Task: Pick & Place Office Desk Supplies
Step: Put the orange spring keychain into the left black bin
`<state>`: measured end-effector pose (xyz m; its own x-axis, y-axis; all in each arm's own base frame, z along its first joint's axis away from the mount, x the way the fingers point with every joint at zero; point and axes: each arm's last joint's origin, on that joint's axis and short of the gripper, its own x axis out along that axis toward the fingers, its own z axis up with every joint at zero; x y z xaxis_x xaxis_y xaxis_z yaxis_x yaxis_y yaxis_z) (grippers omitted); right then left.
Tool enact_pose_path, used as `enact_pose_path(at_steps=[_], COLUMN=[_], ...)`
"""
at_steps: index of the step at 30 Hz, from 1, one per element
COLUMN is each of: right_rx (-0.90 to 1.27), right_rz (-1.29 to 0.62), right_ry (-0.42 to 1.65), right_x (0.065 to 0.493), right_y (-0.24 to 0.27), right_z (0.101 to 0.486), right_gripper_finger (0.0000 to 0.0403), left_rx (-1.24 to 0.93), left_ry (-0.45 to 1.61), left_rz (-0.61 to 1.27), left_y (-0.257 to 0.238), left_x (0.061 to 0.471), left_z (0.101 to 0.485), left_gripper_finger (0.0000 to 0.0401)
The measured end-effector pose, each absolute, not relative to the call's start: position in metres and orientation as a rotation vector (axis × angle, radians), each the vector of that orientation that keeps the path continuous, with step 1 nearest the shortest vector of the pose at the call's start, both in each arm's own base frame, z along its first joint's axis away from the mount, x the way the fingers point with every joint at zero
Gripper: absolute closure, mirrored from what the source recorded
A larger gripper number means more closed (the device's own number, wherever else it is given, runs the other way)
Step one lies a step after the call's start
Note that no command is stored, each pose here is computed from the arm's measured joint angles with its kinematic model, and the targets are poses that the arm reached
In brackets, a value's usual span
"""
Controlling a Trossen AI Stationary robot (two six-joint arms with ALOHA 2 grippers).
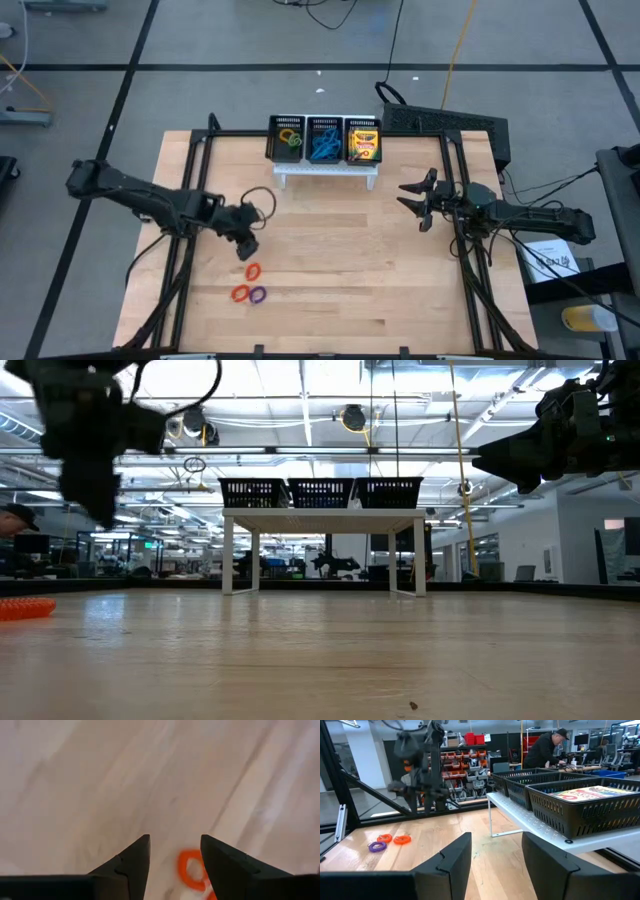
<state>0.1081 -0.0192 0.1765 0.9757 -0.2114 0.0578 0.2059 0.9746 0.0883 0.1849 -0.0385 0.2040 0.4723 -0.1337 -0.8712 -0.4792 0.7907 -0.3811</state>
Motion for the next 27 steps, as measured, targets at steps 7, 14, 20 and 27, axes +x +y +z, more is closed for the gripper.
enact_pose_path(at_steps=[7,14,20,27], right_rx=[0.082,0.082,0.082,0.082], right_rz=[-0.21,-0.21,-0.21,-0.21], right_ry=[-0.068,-0.068,-0.069,-0.069], right_x=[0.108,0.108,0.108,0.108], right_y=[-0.019,-0.019,-0.019,-0.019], right_z=[0.177,0.177,0.177,0.177], right_gripper_finger=[0.0238,0.0238,0.0238,0.0238], left_rx=[-0.761,-0.848,-0.791,-0.764], left_ry=[1.204,1.197,1.212,1.226], left_rz=[0.33,0.356,0.298,0.344], left_y=[-0.062,-0.075,-0.088,-0.093], left_x=[0.175,0.177,0.18,0.182], left_z=[0.165,0.148,0.14,0.131], left_gripper_finger=[0.0208,0.0197,0.0208,0.0216])
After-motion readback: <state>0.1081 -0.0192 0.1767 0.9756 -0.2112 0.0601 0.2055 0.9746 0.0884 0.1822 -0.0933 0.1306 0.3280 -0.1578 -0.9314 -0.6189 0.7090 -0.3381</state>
